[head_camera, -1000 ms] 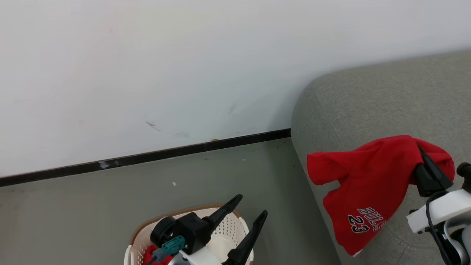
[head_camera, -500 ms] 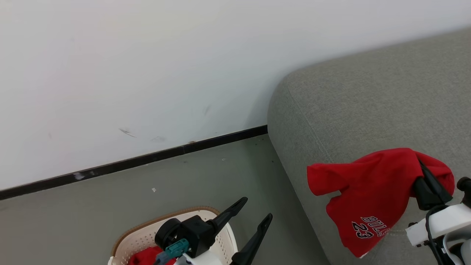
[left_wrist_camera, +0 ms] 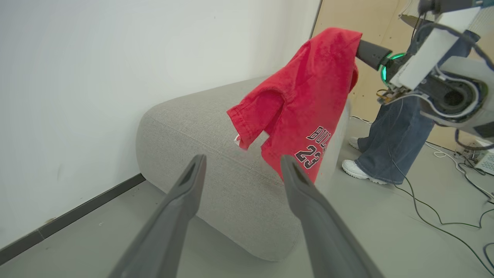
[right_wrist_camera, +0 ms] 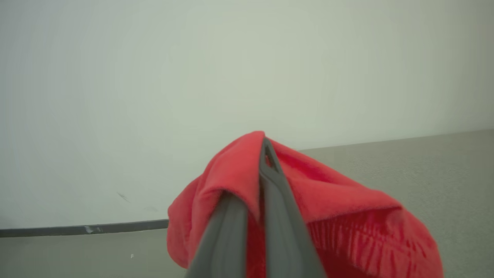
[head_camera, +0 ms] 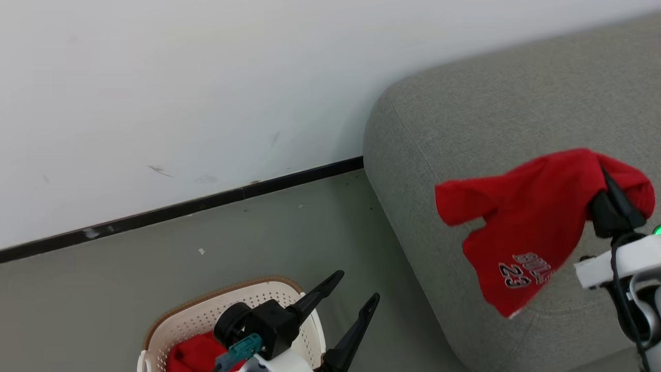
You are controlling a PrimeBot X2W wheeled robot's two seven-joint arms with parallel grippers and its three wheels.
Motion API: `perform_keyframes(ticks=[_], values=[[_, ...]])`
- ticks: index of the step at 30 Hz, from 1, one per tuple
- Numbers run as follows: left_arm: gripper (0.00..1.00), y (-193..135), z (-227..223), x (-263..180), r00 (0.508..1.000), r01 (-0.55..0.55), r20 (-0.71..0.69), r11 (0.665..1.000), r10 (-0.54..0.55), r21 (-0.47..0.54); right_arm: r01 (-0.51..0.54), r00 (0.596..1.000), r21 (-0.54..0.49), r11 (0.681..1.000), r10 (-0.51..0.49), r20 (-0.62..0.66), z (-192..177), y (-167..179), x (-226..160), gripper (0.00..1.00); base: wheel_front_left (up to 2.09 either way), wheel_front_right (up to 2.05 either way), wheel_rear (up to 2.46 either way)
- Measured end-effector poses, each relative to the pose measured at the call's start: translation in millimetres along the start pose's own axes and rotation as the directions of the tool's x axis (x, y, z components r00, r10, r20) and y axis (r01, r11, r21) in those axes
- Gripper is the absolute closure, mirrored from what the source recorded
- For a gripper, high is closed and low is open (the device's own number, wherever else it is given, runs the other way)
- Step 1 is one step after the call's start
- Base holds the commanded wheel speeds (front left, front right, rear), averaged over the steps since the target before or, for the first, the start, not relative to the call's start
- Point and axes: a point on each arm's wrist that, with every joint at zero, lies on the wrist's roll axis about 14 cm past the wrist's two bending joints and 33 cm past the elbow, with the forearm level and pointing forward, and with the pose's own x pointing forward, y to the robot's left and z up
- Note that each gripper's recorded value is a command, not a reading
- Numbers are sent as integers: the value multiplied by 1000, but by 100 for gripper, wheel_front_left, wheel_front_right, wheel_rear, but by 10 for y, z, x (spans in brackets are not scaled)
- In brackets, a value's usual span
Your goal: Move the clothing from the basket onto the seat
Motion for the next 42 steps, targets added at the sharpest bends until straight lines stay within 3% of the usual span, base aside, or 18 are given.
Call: perform_keyframes(ticks=[10,18,26,34,42], values=[[0,258,-60,-22,998,-63,-14,998,63,0,37,994,-61,997,-30,108,425,-274,548,100,0,0,0],[0,522,-78,-35,993,-114,-17,993,114,5,161,976,-44,986,-152,153,597,-739,945,100,0,0,0],[0,692,-47,6,992,-124,-2,992,124,11,293,954,-70,954,-286,95,369,-1249,1075,100,0,0,0],[0,847,-78,15,990,-138,-12,990,138,31,304,950,-179,936,-311,-10,-50,-1396,1200,100,0,0,0],[0,976,-148,29,989,-147,-28,989,148,19,304,935,-178,936,-329,-132,-661,-1339,1224,100,0,0,0]])
